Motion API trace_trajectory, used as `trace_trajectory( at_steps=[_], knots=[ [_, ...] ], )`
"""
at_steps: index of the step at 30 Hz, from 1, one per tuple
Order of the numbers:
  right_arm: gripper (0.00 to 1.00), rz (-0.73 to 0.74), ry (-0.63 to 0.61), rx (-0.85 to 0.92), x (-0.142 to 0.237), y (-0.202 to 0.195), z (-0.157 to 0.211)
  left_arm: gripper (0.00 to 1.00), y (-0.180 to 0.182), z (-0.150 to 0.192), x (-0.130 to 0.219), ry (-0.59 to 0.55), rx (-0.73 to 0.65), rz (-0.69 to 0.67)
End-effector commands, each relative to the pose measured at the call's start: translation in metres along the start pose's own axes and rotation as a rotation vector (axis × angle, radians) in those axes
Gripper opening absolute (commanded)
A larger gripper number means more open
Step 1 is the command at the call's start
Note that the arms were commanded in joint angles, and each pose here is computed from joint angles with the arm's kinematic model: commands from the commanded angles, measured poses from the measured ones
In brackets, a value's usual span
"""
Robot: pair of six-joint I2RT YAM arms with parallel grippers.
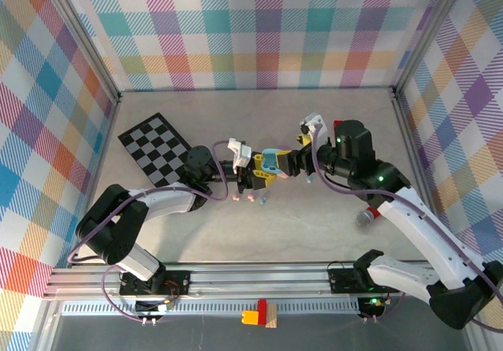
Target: Insert wireless bluetooth earbuds into charging case
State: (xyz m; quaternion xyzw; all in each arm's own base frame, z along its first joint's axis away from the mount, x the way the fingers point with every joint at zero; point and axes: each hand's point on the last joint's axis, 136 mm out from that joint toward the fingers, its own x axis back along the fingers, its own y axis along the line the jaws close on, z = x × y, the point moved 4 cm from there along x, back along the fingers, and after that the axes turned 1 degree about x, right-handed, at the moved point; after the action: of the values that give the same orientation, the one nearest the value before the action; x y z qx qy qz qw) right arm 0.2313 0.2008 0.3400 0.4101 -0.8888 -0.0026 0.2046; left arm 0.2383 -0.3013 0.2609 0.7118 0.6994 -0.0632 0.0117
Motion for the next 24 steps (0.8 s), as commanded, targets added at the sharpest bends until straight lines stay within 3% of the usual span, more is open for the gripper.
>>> trace_trajectory(
  at_steps=[1,7,12,18,24],
  knots=[
    [0.86,-0.074,-0.097,-0.038,0.018,0.009,-0.009,0.36,0.001,-0.010,0.009,-0.031,-0.072,-0.022],
    [0.85,0.108,-0.124,-0.385,0.027,-0.054,0.023,0.36,0.010,-0.017,0.026,-0.071,-0.071,-0.055],
    [0.83,0.268,0.025,-0.663,0.004,-0.096,0.085,0.36,0.015,-0.020,0.041,-0.086,-0.073,-0.103],
    [0.82,0.355,0.273,-0.745,-0.029,-0.118,0.137,0.37,0.017,-0.024,0.053,-0.077,-0.085,-0.148],
    [0.81,0.364,0.432,-0.745,-0.064,-0.138,0.166,0.37,0.016,-0.025,0.056,-0.054,-0.097,-0.168]
  ],
)
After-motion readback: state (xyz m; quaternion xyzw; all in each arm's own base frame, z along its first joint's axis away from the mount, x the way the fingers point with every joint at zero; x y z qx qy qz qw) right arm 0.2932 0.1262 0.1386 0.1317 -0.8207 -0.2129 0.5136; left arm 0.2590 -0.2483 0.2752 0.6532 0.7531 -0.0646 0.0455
